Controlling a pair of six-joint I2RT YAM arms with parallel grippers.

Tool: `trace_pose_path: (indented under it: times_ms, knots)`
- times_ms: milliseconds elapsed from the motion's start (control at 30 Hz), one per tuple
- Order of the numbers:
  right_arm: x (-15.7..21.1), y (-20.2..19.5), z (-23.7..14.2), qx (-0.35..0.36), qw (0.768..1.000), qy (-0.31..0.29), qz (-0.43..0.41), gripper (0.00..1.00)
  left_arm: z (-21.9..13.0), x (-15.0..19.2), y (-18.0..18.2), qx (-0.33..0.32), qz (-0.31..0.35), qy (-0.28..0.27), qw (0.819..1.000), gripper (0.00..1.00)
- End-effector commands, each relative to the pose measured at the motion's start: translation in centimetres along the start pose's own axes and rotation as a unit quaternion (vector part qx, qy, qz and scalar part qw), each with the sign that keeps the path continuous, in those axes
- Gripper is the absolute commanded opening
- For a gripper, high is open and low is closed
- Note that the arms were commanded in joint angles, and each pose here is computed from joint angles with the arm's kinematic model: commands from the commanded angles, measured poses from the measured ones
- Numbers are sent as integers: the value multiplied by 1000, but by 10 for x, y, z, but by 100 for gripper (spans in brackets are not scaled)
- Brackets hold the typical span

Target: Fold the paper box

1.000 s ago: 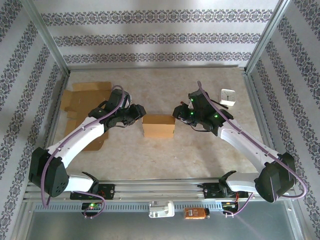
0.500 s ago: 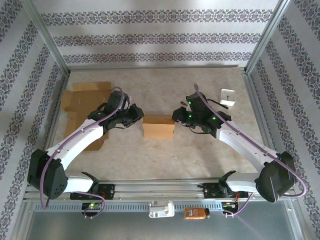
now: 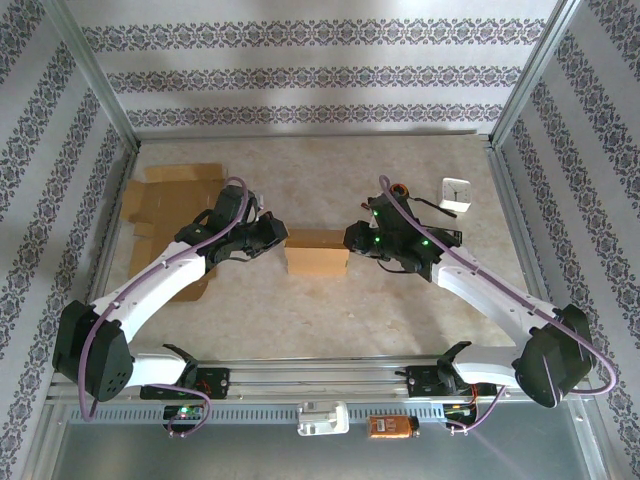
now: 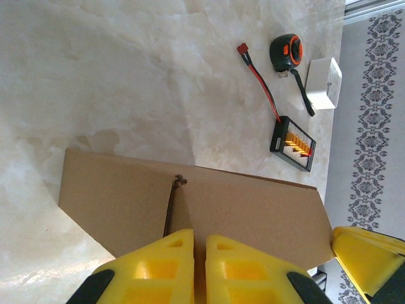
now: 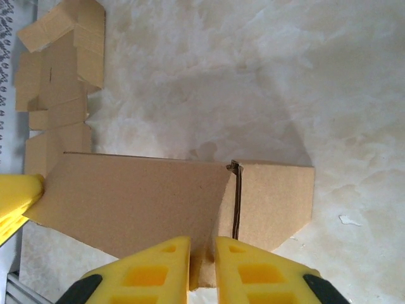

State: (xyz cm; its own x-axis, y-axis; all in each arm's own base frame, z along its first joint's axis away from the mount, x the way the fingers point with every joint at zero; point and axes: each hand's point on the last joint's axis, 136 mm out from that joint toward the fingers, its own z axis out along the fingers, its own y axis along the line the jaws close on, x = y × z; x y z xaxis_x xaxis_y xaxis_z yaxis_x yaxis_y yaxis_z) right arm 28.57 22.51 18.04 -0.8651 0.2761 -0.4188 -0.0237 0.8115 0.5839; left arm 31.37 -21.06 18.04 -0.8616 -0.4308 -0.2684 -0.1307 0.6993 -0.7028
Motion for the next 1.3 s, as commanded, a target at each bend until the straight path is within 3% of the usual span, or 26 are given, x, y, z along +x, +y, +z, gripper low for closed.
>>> trace_pose_path:
  times_ms: [0,200,333,400,500,600,900,1033,1167,1267]
  knots:
    - [-2,-13,-12,47,999,-2,-14,21,-2,21,40,-80,-3,41,996,12]
    - [-28,15,-38,14,999,-48,-20,34,-18,2,12,-43,17,-3,999,33]
    - [-29,10,-32,22,999,-45,-20,54,-17,-4,7,-36,22,-12,999,52]
    - [-26,7,-25,25,999,-35,-15,57,-14,-6,6,-33,22,-14,999,62]
    - [-22,4,-13,23,999,-27,-9,56,-7,-5,7,-29,18,-7,999,66]
    - [-21,-1,-3,32,999,-18,-10,50,0,1,11,-32,13,8,999,61]
    - [-1,-26,16,67,997,9,-23,24,9,25,44,-66,-7,46,997,28]
    - [26,-53,28,100,994,39,-26,22,16,43,68,-86,-20,66,994,16]
    - [37,-68,30,125,990,49,-36,21,20,54,88,-106,-18,75,991,14]
    - [27,-53,21,109,992,39,-40,22,15,50,87,-114,-2,70,991,14]
